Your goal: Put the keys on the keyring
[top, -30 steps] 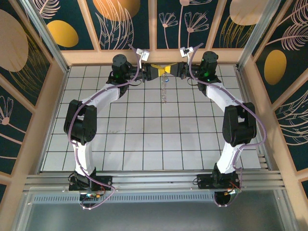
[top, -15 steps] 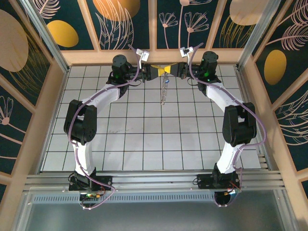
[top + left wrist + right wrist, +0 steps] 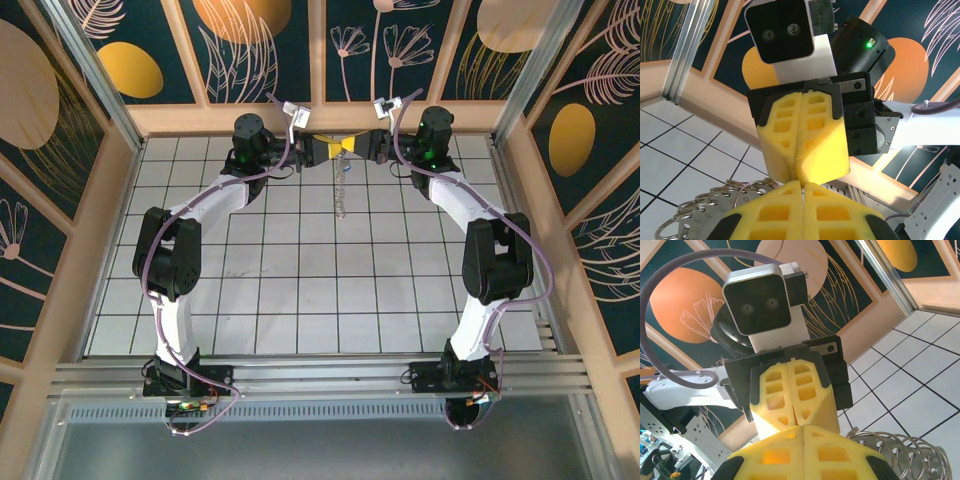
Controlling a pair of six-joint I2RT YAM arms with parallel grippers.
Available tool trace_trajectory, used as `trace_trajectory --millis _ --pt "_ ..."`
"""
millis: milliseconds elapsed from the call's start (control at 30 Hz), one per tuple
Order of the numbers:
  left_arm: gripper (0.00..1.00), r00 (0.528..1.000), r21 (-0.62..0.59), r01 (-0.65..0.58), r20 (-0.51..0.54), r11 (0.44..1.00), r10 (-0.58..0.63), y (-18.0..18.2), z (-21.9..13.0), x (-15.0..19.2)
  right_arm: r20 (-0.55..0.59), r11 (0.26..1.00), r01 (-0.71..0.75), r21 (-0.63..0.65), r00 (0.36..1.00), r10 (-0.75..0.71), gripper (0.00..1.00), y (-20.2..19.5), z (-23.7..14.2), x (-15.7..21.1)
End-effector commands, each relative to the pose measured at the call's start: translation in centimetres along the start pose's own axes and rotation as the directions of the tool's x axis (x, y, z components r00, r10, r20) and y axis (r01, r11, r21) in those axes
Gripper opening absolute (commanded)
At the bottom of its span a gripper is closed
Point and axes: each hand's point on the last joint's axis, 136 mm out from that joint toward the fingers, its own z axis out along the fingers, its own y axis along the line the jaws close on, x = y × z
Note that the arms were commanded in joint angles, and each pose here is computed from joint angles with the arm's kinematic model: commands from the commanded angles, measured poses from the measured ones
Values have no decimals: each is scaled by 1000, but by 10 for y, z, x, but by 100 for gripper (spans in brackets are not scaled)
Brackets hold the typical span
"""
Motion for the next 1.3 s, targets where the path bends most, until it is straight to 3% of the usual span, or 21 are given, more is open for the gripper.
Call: trace_trajectory --millis 0,167,367,700,1267 --pt "0 998 82 -34 -43 996 38 -29 16 7 62 997 77 2 995 -77 0 12 3 -25" --pt "0 998 77 -48 -32 996 50 -30 15 5 101 997 80 11 992 -81 26 17 -6 -33" --pt "0 998 79 -60 -23 995 62 -33 15 2 163 995 93 43 982 -98 37 26 -27 -43" --pt "0 997 79 -76 -4 994 77 -36 14 -3 237 988 69 135 966 -100 38 21 -58 -38" --pt "0 994 85 -112 19 990 111 -39 15 -15 234 987 35 157 970 -71 40 3 -65 39"
